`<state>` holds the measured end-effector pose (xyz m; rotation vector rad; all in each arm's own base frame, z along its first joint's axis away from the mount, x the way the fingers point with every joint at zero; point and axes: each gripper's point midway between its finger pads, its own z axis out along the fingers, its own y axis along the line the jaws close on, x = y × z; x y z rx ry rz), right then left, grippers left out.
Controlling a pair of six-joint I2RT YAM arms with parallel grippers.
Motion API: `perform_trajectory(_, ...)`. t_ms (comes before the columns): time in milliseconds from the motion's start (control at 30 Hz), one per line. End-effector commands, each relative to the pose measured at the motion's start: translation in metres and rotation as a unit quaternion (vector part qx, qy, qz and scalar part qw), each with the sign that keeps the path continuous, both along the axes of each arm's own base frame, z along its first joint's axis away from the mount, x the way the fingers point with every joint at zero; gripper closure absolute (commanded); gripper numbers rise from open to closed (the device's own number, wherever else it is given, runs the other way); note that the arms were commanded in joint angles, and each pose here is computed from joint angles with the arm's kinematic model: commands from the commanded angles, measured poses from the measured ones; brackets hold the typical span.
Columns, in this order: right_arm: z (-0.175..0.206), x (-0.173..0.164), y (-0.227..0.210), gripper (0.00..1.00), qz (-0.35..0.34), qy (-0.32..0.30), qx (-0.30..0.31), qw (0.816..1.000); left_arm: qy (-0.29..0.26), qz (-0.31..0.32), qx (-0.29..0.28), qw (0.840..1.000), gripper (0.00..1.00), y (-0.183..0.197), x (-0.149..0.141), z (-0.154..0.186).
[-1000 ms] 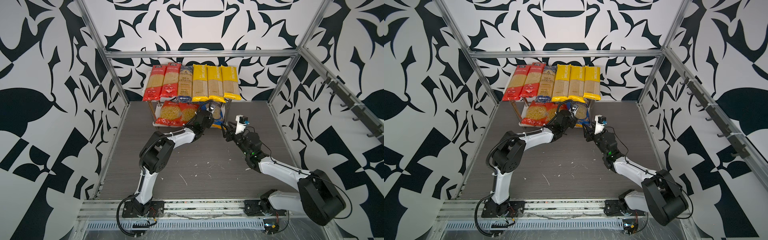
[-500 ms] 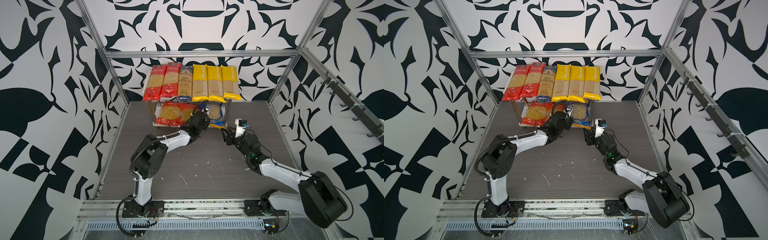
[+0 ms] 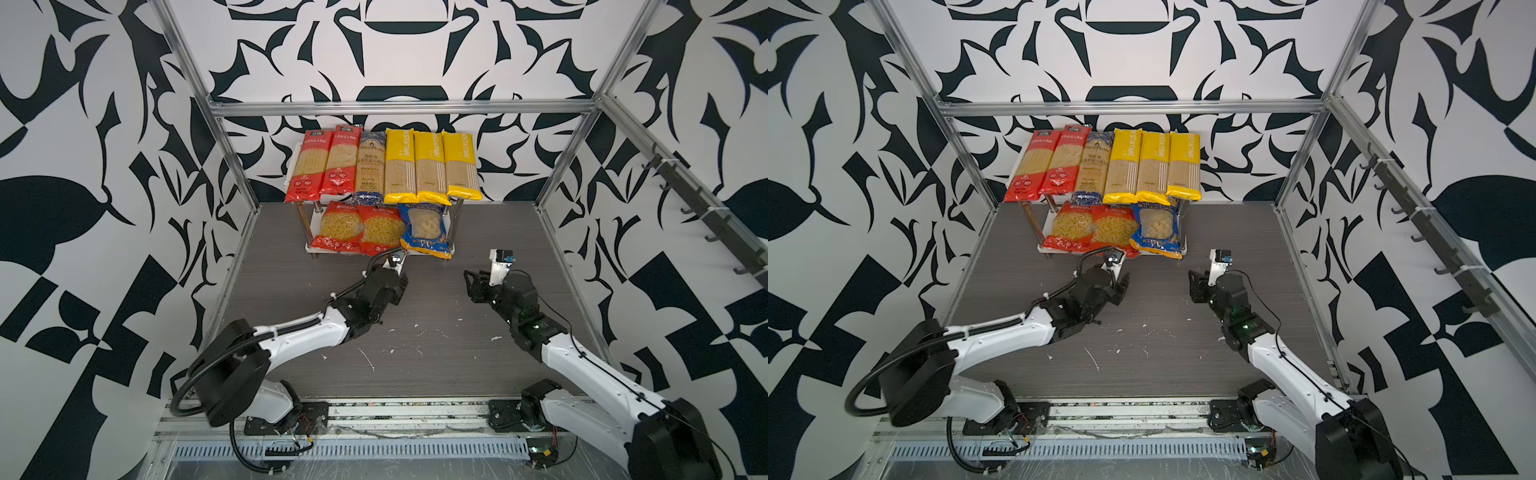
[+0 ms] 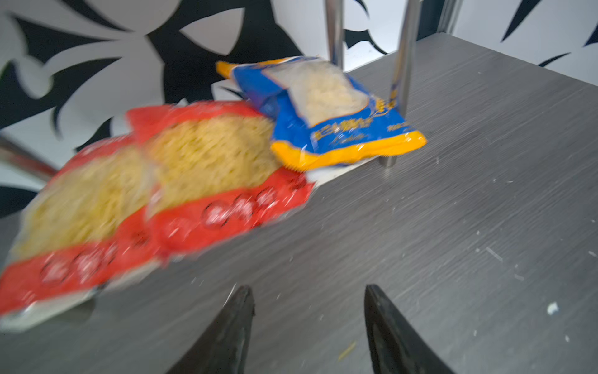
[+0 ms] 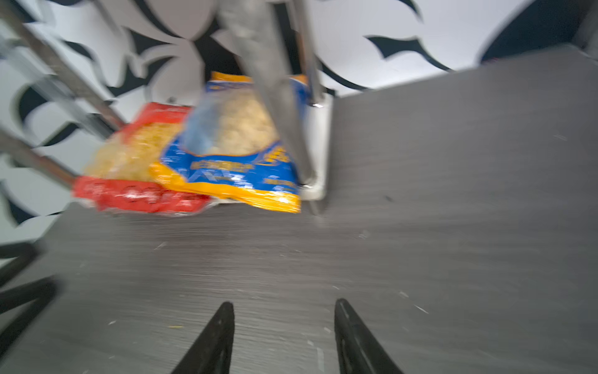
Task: Arrange pasta packages on shelves
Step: Reset both arms
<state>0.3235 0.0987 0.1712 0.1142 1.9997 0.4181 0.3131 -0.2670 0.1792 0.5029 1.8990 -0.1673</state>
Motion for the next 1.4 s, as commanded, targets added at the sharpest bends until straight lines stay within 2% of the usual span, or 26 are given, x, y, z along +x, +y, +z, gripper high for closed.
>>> perform_trajectory(0,-0.003,-0.002,-0.043,0.48,-0.08,0.045,-0.017,0.996,-0.032,0.061,-0.037,0.997,0.39,0.042,-0.01,0.019)
perform_trajectory(133,0.006,-0.005,-0.101,0.47,-0.191,0.03,-0.1,0.976,-0.057,0.115,0.001,0.992,0.35,0.092,-0.023,0.019)
perform_trajectory(233,0.002,-0.007,-0.129,0.45,-0.235,0.018,-0.154,0.959,-0.065,0.162,-0.003,0.985,0.35,0.132,-0.024,0.019)
perform_trajectory(367,-0.019,-0.002,-0.142,0.46,-0.265,-0.019,-0.175,0.948,-0.075,0.254,-0.006,0.964,0.34,0.196,-0.015,0.008)
perform_trajectory(433,-0.029,0.004,-0.147,0.46,-0.28,-0.023,-0.186,0.942,-0.089,0.314,-0.005,0.945,0.33,0.23,-0.011,0.004)
perform_trajectory(633,-0.047,0.019,-0.145,0.45,-0.279,-0.049,-0.193,0.939,-0.098,0.354,-0.049,0.929,0.32,0.278,0.01,-0.02)
perform_trajectory(767,-0.053,0.029,-0.136,0.44,-0.247,-0.06,-0.201,0.946,-0.098,0.347,-0.087,0.929,0.31,0.298,0.027,-0.042)
perform_trajectory(867,-0.059,0.032,-0.139,0.42,-0.258,-0.064,-0.204,0.942,-0.085,0.323,-0.057,0.941,0.3,0.291,0.047,-0.05)
perform_trajectory(933,-0.063,0.036,-0.139,0.4,-0.254,-0.073,-0.21,0.941,-0.09,0.326,-0.053,0.94,0.3,0.294,0.056,-0.053)
perform_trajectory(1133,-0.078,0.044,-0.126,0.37,-0.206,-0.054,-0.2,0.956,-0.059,0.321,-0.052,0.944,0.28,0.295,0.07,-0.081)
perform_trajectory(1200,-0.078,0.045,-0.126,0.35,-0.205,-0.08,-0.204,0.954,-0.064,0.33,-0.053,0.94,0.26,0.3,0.073,-0.08)
perform_trajectory(1267,-0.081,0.044,-0.127,0.36,-0.207,-0.066,-0.197,0.956,-0.038,0.345,-0.057,0.936,0.25,0.306,0.073,-0.085)
perform_trajectory(1300,-0.082,0.045,-0.128,0.35,-0.208,-0.06,-0.197,0.956,-0.036,0.358,-0.064,0.931,0.23,0.312,0.073,-0.085)
perform_trajectory(1367,-0.081,0.047,-0.128,0.31,-0.206,-0.062,-0.206,0.955,-0.04,0.37,-0.07,0.926,0.07,0.319,0.074,-0.085)
